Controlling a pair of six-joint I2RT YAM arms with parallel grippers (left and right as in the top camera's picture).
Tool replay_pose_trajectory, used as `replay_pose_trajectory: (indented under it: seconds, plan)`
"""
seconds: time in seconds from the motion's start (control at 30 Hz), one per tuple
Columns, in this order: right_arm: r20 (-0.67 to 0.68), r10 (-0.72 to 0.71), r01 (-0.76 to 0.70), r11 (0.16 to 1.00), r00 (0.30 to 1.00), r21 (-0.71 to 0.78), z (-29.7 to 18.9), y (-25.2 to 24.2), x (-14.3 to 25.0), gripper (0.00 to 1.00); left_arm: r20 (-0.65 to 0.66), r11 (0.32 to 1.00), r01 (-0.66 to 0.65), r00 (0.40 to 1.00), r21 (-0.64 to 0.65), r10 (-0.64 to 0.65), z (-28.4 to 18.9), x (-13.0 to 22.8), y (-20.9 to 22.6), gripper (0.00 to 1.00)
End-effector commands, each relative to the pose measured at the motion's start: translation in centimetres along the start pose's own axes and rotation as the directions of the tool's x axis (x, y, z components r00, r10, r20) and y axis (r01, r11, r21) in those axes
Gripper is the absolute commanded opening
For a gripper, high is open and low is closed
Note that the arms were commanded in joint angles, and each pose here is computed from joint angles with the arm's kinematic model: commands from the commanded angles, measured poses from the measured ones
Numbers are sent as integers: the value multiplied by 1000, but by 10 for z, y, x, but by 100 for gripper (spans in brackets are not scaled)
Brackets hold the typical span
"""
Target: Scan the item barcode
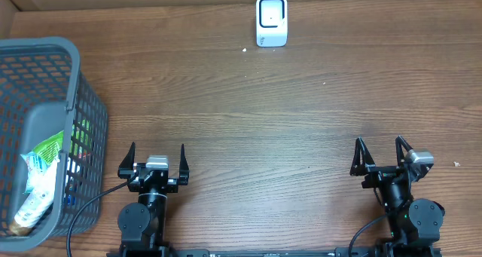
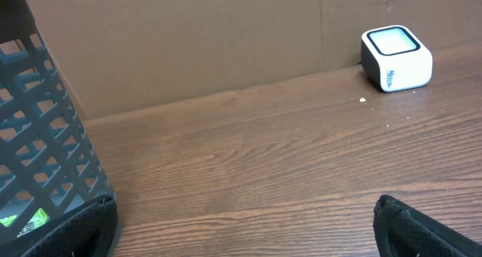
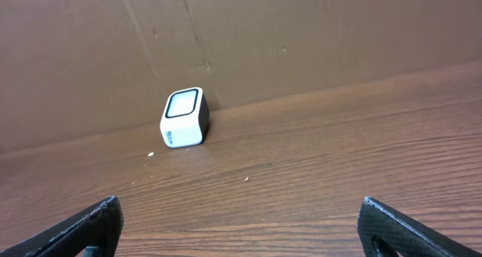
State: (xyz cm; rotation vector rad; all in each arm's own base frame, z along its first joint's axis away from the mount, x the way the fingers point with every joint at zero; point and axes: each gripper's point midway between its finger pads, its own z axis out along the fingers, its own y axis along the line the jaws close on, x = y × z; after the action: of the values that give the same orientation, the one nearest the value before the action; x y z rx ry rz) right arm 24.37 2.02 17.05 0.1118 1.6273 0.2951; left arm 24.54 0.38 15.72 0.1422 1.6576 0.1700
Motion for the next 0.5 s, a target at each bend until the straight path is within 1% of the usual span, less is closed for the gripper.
replay_pose_trajectory:
  seconds: [0.0,0.47]
  plan:
    - [13,-3,2,1000,1000,7,0,-1,-1,100,6,1000,-18,1000,-1,18,0,1,1,99]
    - [13,-3,2,1000,1000,7,0,-1,-1,100,6,1000,-18,1000,-1,18,0,1,1,100]
